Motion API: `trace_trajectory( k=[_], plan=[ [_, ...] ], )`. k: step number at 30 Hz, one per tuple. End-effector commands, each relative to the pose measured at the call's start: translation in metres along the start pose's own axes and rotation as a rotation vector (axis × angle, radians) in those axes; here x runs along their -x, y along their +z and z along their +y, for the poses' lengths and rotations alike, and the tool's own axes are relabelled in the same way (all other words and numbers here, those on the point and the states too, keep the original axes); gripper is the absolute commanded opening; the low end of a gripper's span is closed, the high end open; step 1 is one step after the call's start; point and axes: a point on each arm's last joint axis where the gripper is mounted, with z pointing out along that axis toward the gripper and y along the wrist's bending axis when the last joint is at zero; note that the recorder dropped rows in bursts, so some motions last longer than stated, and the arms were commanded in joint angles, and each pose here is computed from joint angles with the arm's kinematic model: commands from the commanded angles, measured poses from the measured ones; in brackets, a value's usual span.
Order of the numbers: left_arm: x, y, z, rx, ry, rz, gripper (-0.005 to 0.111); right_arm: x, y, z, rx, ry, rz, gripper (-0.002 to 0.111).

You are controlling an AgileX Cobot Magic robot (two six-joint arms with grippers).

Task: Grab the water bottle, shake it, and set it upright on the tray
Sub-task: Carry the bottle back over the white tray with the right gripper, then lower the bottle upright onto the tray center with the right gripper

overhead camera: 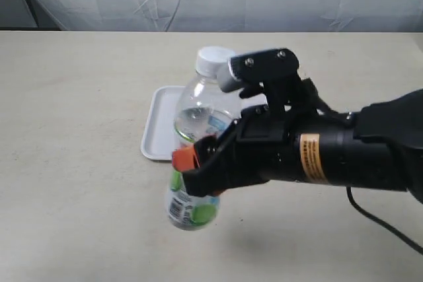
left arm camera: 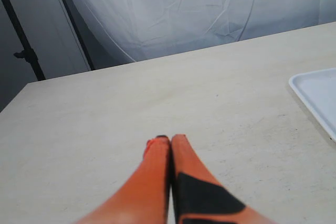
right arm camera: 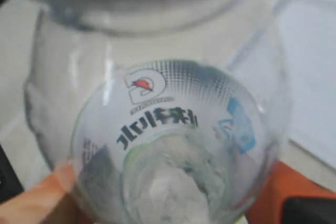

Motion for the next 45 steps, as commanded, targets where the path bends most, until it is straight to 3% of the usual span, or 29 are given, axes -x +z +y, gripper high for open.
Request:
trace_trajectory(
  k=[1, 3, 5, 9, 13, 16, 17, 19, 23, 26, 30, 35, 40, 45],
  plan=[
    [0.0, 0.0, 0.0, 0.001, -0.003, -0.014, 0.0, 0.04, -0.026, -0.002, -0.131, -0.061, -0.211, -0.001],
    [0.0, 0.0, 0.0, 0.001, -0.003, -0.014, 0.0, 0.038, -0.025, -0.016, -0.265, -0.051, -0.238, -0.001],
    [0.0, 0.0, 0.0, 0.001, -0.003, -0.014, 0.0, 0.02, -0.014, -0.022, -0.275, -0.012, -0.161, -0.001],
    [0.0, 0.0, 0.0, 0.001, -0.003, -0.014, 0.0, -0.008, 0.003, -0.006, -0.038, -0.001, 0.021, -0.001],
    [0.0, 0.0, 0.0, 0.001, -0.003, -0.014, 0.0, 0.031, -0.024, 0.013, 0.046, -0.021, -0.138, -0.001],
    [0.0, 0.0, 0.0, 0.001, -0.003, -0.014, 0.0, 0.048, -0.038, 0.008, -0.064, -0.086, -0.245, -0.001],
    [0.0, 0.0, 0.0, 0.001, -0.003, -0.014, 0.0, 0.042, -0.033, -0.005, -0.174, -0.079, -0.244, -0.001],
    [0.0, 0.0, 0.0, 0.001, -0.003, -0.014, 0.0, 0.024, -0.02, -0.021, -0.275, -0.057, -0.184, -0.001],
    [0.0, 0.0, 0.0, 0.001, -0.003, -0.014, 0.0, 0.007, 0.0, -0.027, -0.284, -0.133, -0.081, -0.001],
    [0.0, 0.0, 0.0, 0.001, -0.003, -0.014, 0.0, 0.012, 0.011, -0.031, -0.331, -0.2, -0.068, -0.001],
    [0.0, 0.0, 0.0, 0.001, -0.003, -0.014, 0.0, 0.02, 0.027, -0.046, -0.489, -0.276, -0.065, -0.001],
    [0.0, 0.0, 0.0, 0.001, -0.003, -0.014, 0.0, 0.025, 0.061, -0.051, -0.516, -0.304, -0.022, -0.001],
    [0.0, 0.0, 0.0, 0.001, -0.003, -0.014, 0.0, 0.033, 0.089, -0.065, -0.638, -0.209, -0.062, -0.001],
    [0.0, 0.0, 0.0, 0.001, -0.003, -0.014, 0.0, 0.048, 0.097, -0.062, -0.596, -0.13, -0.11, -0.001]
  ],
)
